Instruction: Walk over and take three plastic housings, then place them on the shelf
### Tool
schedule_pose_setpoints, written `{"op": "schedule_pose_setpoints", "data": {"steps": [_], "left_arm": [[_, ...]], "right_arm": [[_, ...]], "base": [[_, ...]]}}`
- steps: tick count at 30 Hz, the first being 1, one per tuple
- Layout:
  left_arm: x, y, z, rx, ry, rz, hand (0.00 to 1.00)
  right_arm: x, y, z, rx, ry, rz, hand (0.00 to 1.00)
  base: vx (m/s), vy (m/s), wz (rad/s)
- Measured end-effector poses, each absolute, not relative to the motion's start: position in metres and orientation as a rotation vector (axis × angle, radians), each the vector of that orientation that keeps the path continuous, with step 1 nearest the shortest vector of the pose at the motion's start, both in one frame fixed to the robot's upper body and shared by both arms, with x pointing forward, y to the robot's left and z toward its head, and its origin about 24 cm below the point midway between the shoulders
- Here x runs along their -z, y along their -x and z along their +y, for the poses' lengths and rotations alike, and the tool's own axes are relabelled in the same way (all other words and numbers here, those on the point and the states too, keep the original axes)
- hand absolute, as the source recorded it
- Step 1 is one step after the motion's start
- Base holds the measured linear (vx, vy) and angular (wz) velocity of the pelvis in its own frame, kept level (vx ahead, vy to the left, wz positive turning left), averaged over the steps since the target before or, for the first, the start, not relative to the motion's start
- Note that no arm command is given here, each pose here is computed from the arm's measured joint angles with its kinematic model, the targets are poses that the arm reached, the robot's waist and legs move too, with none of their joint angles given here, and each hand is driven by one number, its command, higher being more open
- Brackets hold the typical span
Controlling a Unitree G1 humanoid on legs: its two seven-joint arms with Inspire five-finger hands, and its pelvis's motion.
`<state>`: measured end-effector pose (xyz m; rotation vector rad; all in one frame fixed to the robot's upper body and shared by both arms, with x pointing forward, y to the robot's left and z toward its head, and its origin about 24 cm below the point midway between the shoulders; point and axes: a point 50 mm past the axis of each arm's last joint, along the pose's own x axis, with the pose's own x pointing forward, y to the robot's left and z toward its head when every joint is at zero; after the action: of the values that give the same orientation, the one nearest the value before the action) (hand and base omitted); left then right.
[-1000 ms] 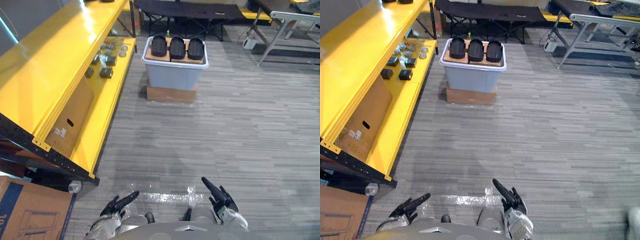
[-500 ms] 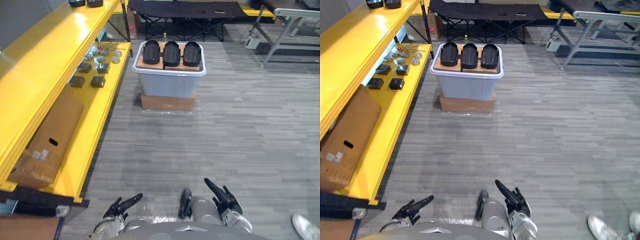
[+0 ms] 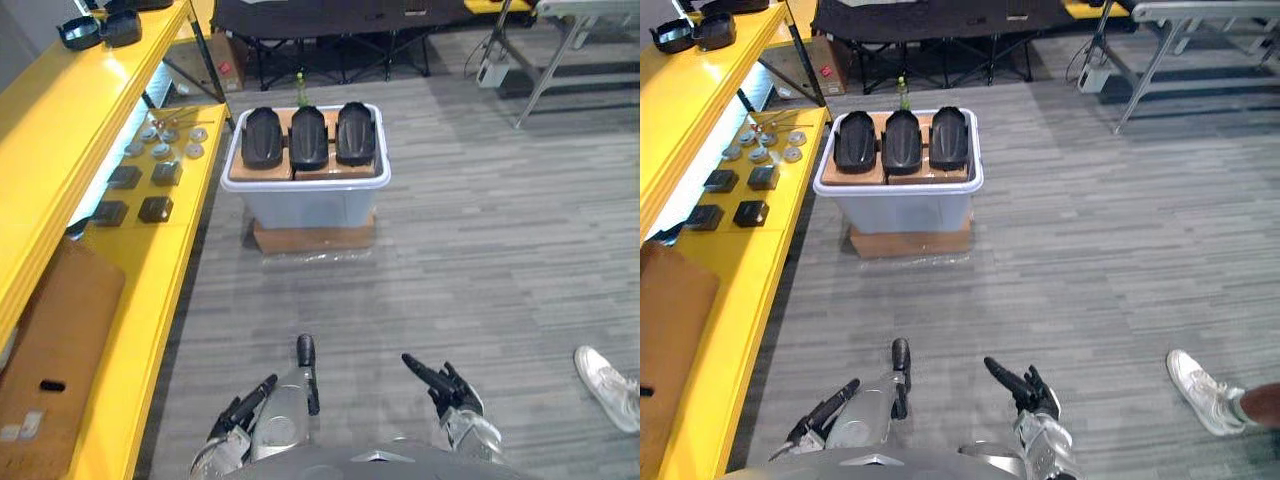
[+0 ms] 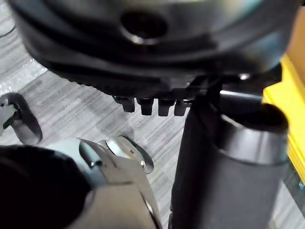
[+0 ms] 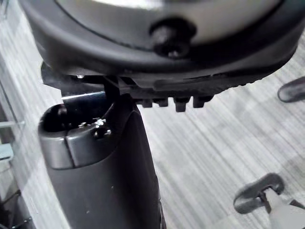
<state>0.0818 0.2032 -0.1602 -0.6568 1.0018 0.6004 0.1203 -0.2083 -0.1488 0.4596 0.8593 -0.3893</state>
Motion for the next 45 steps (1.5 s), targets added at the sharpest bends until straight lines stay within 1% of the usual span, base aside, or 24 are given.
{"op": "schedule_pose_setpoints", "data": {"steps": [1, 4, 7, 9, 12, 13, 15, 17, 18, 19, 20, 21, 23, 25, 26, 30, 31, 32, 33, 35, 40, 43, 44, 45], "left_arm": [[0.159, -0.078, 0.213, -0.617, 0.633, 1.001, 1.0], [0.156, -0.09, 0.219, -0.621, 0.596, 0.98, 1.0], [0.154, -0.096, 0.214, -0.604, 0.578, 0.968, 1.0], [0.148, -0.113, 0.21, -0.573, 0.578, 0.914, 1.0], [0.142, -0.137, 0.203, -0.504, 0.563, 0.872, 1.0], [0.142, -0.138, 0.201, -0.495, 0.559, 0.875, 1.0], [0.145, -0.133, 0.199, -0.496, 0.554, 0.897, 1.0], [0.148, -0.123, 0.204, -0.532, 0.538, 0.92, 1.0], [0.154, -0.108, 0.202, -0.558, 0.545, 0.961, 1.0], [0.156, -0.104, 0.198, -0.564, 0.557, 0.975, 1.0], [0.161, -0.087, 0.193, -0.601, 0.593, 1.01, 1.0], [0.163, -0.079, 0.191, -0.639, 0.65, 1.014, 1.0], [0.161, -0.085, 0.19, -0.654, 0.685, 0.972, 1.0], [0.16, -0.088, 0.191, -0.638, 0.668, 0.953, 1.0], [0.159, -0.091, 0.191, -0.616, 0.658, 0.943, 1.0], [0.157, -0.096, 0.195, -0.605, 0.619, 0.941, 1.0], [0.156, -0.1, 0.196, -0.589, 0.595, 0.938, 1.0], [0.152, -0.107, 0.203, -0.565, 0.536, 0.917, 1.0], [0.146, -0.119, 0.208, -0.524, 0.486, 0.887, 1.0], [0.141, -0.13, 0.209, -0.48, 0.441, 0.859, 1.0], [0.14, -0.132, 0.205, -0.429, 0.4, 0.886, 1.0], [0.144, -0.125, 0.209, -0.42, 0.349, 0.928, 1.0], [0.149, -0.102, 0.221, -0.463, 0.309, 0.982, 1.0], [0.149, -0.1, 0.225, -0.467, 0.295, 0.983, 1.0]], "right_arm": [[0.151, -0.118, -0.202, 0.381, -0.47, 0.875, 1.0], [0.153, -0.125, -0.195, 0.352, -0.479, 0.892, 1.0], [0.149, -0.134, -0.199, 0.321, -0.458, 0.869, 1.0], [0.146, -0.142, -0.195, 0.269, -0.455, 0.843, 1.0], [0.145, -0.144, -0.192, 0.248, -0.46, 0.837, 1.0], [0.145, -0.144, -0.191, 0.249, -0.462, 0.835, 1.0], [0.146, -0.142, -0.189, 0.262, -0.476, 0.83, 1.0], [0.148, -0.137, -0.187, 0.27, -0.487, 0.84, 1.0], [0.148, -0.136, -0.189, 0.282, -0.481, 0.839, 1.0], [0.147, -0.136, -0.191, 0.292, -0.474, 0.837, 1.0], [0.147, -0.137, -0.194, 0.304, -0.466, 0.835, 1.0], [0.145, -0.137, -0.196, 0.325, -0.459, 0.822, 1.0], [0.145, -0.133, -0.203, 0.379, -0.444, 0.821, 1.0], [0.147, -0.126, -0.207, 0.414, -0.439, 0.831, 1.0], [0.145, -0.123, -0.21, 0.443, -0.447, 0.811, 1.0], [0.125, -0.137, -0.219, 0.508, -0.407, 0.643, 1.0], [0.123, -0.139, -0.217, 0.518, -0.404, 0.632, 1.0], [0.119, -0.143, -0.212, 0.528, -0.407, 0.604, 1.0], [0.115, -0.148, -0.209, 0.539, -0.414, 0.576, 1.0], [0.105, -0.155, -0.209, 0.559, -0.42, 0.509, 1.0], [0.077, -0.172, -0.222, 0.59, -0.351, 0.357, 1.0], [0.062, -0.179, -0.237, 0.634, -0.345, 0.277, 1.0], [0.04, -0.192, -0.269, 0.676, -0.291, 0.177, 1.0], [0.031, -0.199, -0.278, 0.682, -0.273, 0.144, 1.0]], "base": [[0.61, 0.224, -0.49], [0.52, 0.181, -0.18], [0.53, 0.171, 0.05], [0.4, 0.067, 0.25], [0.35, -0.043, 0.85], [0.33, -0.161, 1.0], [0.39, -0.345, 0.86], [0.33, -0.354, 0.63], [0.19, -0.196, 0.22], [0.32, -0.301, 0.12], [0.33, -0.24, 0.15], [0.32, -0.23, 0.3], [0.29, -0.202, 0.58], [0.26, -0.131, 0.44], [0.21, 0.01, 0.2], [0.2, 0.122, -0.06], [0.17, 0.209, -0.27], [0.13, 0.192, -0.14], [0.11, 0.174, -0.1], [0.09, 0.128, -0.17], [0.04, 0.069, -0.18], [-0.05, -0.02, 0.06], [-0.2, -0.038, 0.12], [-0.21, -0.032, 0.1]]}}
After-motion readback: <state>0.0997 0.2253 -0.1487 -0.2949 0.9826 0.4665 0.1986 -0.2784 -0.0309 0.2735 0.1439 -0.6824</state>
